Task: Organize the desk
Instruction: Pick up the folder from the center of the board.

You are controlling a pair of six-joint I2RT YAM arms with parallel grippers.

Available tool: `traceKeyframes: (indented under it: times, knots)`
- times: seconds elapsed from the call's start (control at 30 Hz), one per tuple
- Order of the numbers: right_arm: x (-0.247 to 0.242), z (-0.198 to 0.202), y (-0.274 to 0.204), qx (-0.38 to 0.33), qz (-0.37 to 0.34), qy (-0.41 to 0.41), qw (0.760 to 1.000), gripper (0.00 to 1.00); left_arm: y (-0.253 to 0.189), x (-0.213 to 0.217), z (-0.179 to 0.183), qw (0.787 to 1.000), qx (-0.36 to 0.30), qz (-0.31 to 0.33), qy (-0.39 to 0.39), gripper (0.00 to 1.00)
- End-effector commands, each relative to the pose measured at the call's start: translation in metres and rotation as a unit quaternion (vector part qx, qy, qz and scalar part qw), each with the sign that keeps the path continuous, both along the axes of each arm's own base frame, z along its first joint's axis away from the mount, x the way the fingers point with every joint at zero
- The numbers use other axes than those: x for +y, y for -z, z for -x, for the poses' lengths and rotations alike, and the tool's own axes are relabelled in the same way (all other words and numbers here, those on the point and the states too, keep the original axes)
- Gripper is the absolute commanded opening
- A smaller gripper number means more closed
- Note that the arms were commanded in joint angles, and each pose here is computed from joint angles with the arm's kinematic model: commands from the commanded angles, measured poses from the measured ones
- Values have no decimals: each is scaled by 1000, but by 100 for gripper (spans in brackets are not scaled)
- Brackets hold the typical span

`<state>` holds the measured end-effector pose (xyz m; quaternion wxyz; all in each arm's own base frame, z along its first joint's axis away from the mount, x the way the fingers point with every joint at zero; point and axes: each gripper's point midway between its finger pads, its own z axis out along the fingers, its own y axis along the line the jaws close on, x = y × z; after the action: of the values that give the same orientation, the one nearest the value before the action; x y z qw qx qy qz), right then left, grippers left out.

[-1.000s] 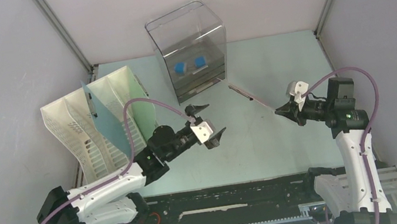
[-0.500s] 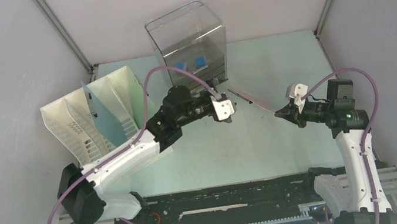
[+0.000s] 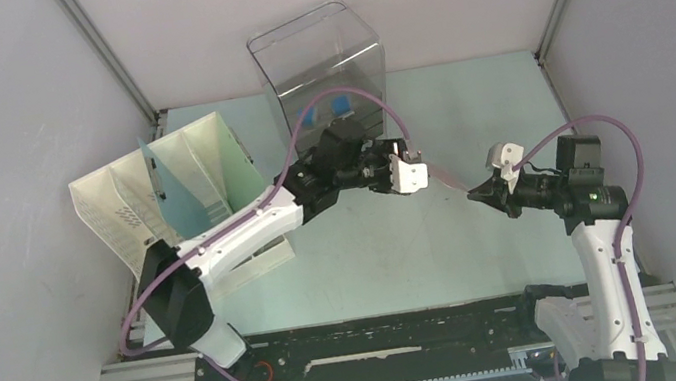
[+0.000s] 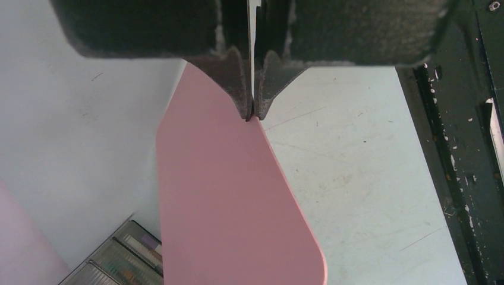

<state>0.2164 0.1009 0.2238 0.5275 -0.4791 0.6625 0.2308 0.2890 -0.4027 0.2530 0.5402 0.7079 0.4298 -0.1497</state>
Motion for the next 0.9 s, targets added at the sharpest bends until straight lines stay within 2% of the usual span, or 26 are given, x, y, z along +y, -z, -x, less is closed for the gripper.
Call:
traceKeyframes:
  times: [0.0, 0.1, 0.13, 0.27, 0.3, 0.57, 0.87]
  knots:
    - [3, 2, -12, -8, -9, -10, 1000, 0, -2, -1, -9, 999, -28, -25, 1, 52]
    - [3, 1, -11, -7, -9, -10, 1000, 0, 3, -1, -16, 998, -44, -40, -13, 38]
    - [3, 1, -11, -6, -9, -10, 1000, 0, 4, -2, -16, 998, -47, -43, -15, 28]
    - [3, 1, -11, -6, -11, -10, 1000, 0, 4, 0, -16, 997, -54, -48, -21, 2]
    - [3, 1, -12, -6, -11, -10, 1000, 0, 2, 1, -14, 997, -55, -46, -19, 0]
    - [6, 4, -16, 2, -3, -14, 1000, 2, -14, 10, 11, 999, -29, -18, -2, 0]
    - [38, 20, -8, 7, 52, -83, 995, 40, -21, 24, 41, 997, 77, 2, -14, 0]
